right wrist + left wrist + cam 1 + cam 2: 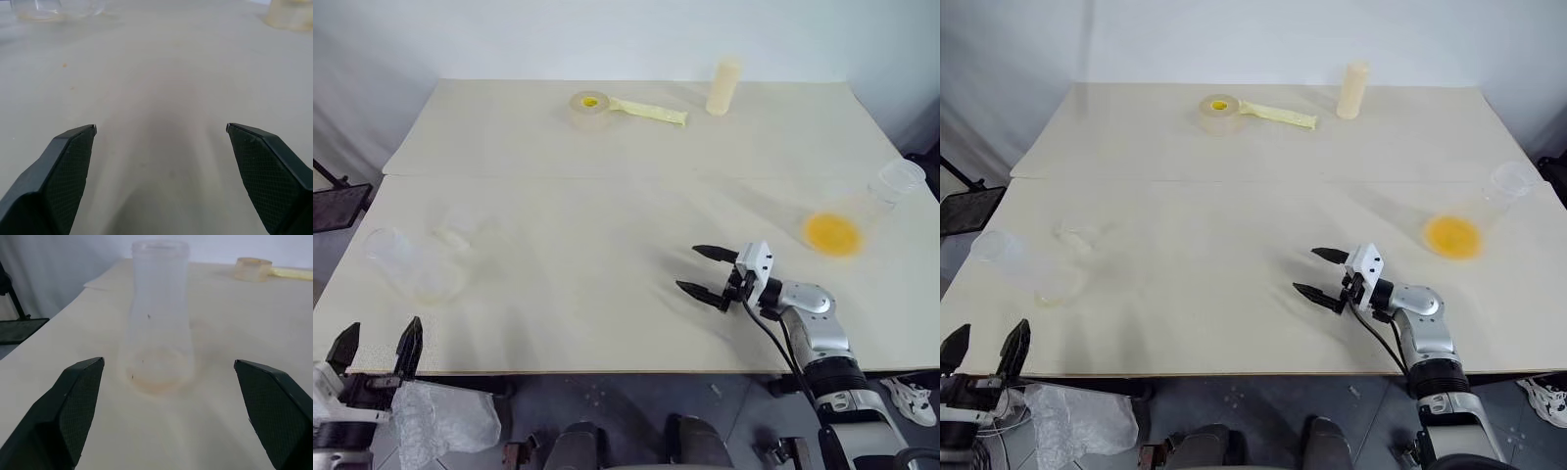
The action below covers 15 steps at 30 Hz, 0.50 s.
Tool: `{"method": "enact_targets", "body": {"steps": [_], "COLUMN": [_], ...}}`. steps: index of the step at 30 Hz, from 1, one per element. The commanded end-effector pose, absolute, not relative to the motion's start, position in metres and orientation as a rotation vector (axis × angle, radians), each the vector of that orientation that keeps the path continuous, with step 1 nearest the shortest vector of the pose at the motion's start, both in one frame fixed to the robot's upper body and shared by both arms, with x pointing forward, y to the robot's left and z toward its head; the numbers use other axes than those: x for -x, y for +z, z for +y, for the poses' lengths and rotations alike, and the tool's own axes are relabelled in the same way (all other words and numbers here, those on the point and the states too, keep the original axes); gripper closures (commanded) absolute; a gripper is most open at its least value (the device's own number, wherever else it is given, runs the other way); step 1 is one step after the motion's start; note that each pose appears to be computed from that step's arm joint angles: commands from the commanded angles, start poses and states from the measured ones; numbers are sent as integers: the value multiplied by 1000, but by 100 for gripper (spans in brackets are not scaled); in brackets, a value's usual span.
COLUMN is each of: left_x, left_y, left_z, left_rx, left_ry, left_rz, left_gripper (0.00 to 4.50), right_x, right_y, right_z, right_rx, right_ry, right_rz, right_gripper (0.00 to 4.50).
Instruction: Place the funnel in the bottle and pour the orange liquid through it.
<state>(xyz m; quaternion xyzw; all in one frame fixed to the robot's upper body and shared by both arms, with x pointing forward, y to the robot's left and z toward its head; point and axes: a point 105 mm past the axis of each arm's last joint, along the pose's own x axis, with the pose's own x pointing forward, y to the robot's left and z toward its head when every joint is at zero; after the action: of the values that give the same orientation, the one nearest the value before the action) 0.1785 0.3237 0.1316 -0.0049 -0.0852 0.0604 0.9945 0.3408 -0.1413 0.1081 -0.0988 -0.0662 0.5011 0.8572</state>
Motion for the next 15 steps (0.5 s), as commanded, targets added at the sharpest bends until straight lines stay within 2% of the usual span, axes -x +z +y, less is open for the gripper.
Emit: {"method": "enact_targets", "body": {"steps": [1,6,15], "left_x": [-192,-221,-251], "left_y": [159,170,172], "left_z": [336,346,354], "left_rx": [-40,-58,-58], "left_ry": [137,109,87], "left_rz": [-236,-248,-227], "left_gripper": [0,0,0], "right_x": [-339,-334,-332], "right_y": [123,126,131], "right_z": [-137,-140,-146], "right_rx": [218,226,236], "right_ry": [1056,1037,983], "right_rz": [-200,-208,-217], "right_gripper": [4,4,4]}}
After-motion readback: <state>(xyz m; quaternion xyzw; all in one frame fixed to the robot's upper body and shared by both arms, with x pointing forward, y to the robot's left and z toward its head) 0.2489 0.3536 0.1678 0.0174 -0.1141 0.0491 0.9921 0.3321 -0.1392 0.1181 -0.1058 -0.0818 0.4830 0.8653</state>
